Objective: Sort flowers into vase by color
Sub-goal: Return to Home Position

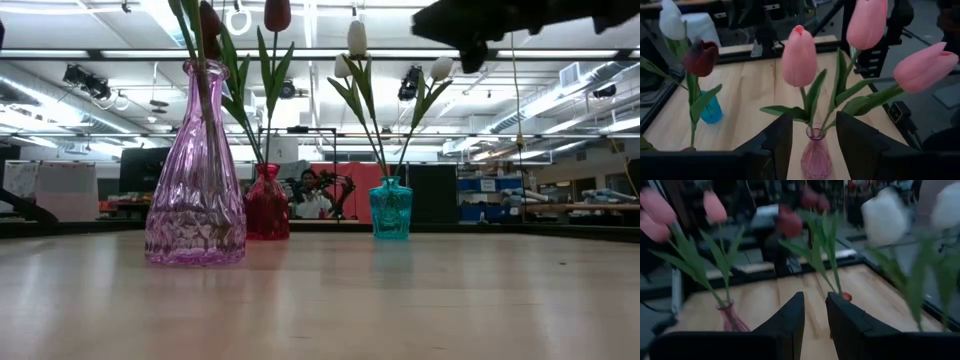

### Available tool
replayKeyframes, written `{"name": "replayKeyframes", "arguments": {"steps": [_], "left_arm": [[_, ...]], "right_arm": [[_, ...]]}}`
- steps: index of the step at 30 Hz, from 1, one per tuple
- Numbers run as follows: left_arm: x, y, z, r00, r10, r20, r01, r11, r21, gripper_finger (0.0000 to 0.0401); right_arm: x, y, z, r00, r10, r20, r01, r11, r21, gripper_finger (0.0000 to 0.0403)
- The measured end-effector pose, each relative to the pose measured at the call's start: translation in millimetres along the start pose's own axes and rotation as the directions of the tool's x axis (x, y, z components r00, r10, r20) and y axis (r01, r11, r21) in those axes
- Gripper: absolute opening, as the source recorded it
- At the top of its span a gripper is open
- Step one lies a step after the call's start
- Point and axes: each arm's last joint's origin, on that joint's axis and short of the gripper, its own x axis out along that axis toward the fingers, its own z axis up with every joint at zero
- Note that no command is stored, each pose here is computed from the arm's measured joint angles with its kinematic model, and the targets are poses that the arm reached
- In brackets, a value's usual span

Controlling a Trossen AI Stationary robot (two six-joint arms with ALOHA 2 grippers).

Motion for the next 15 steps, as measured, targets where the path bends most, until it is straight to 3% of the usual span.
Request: {"name": "replayKeyframes", "arguments": {"steps": [6, 15], "left_arm": [[2, 9, -33, 0.996, 0.009, 0.091, -0.008, 1.000, -0.010, 0.0156], [0, 26, -82, 0.965, 0.038, 0.260, 0.001, 0.989, -0.149, 0.0156]], "right_arm": [[-27, -13, -2, 0.994, 0.059, 0.087, -0.063, 0.997, 0.040, 0.0092], [-52, -24, 10, 0.984, 0.101, 0.145, -0.102, 0.995, 0.001, 0.0075]]}}
